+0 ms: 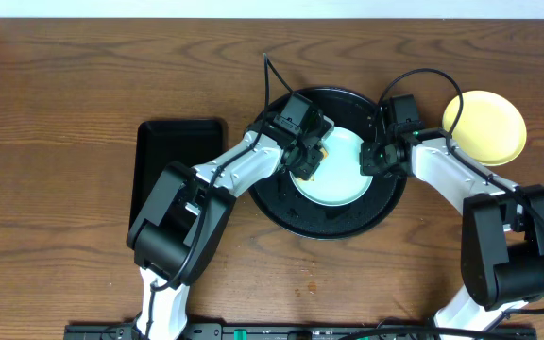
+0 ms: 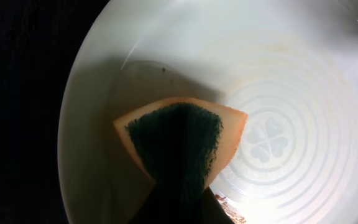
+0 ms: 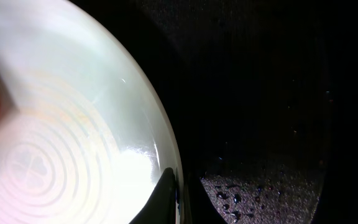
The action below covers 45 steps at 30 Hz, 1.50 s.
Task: Clean dirty plates on tray and stack at the side
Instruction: 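Scrub the green plate with the sponge while right gripper holds rim, then return the sponge to the black rectangular tray with the left gripper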
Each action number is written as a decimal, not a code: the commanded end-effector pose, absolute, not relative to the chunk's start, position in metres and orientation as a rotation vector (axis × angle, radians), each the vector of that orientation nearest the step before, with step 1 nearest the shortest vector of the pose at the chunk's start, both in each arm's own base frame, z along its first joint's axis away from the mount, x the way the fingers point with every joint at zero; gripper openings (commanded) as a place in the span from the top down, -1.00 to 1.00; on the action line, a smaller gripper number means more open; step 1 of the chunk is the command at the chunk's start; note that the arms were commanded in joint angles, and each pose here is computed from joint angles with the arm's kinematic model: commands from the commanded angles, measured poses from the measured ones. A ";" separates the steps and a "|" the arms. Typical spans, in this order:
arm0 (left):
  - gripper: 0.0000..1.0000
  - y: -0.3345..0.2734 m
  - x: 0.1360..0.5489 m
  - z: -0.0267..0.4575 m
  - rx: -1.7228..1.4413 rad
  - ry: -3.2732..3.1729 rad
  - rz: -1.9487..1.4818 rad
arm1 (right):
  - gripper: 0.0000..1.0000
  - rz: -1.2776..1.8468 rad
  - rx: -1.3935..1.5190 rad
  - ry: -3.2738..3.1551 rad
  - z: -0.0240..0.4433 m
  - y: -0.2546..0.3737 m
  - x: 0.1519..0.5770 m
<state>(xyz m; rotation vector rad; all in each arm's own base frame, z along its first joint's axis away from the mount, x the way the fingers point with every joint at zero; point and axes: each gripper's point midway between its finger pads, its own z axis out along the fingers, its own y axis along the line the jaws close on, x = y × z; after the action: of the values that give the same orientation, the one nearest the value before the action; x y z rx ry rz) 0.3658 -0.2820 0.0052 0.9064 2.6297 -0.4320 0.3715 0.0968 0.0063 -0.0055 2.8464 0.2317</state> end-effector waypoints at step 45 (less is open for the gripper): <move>0.85 -0.336 0.368 0.074 0.658 2.494 -1.028 | 0.97 0.202 -0.004 2.863 0.000 0.093 0.368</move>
<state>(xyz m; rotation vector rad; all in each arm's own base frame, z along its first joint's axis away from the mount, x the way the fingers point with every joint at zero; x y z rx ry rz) 0.3376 -0.3390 0.0234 0.8105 2.5832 -0.9664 0.3716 0.0968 0.0063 -0.0056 2.8460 0.2318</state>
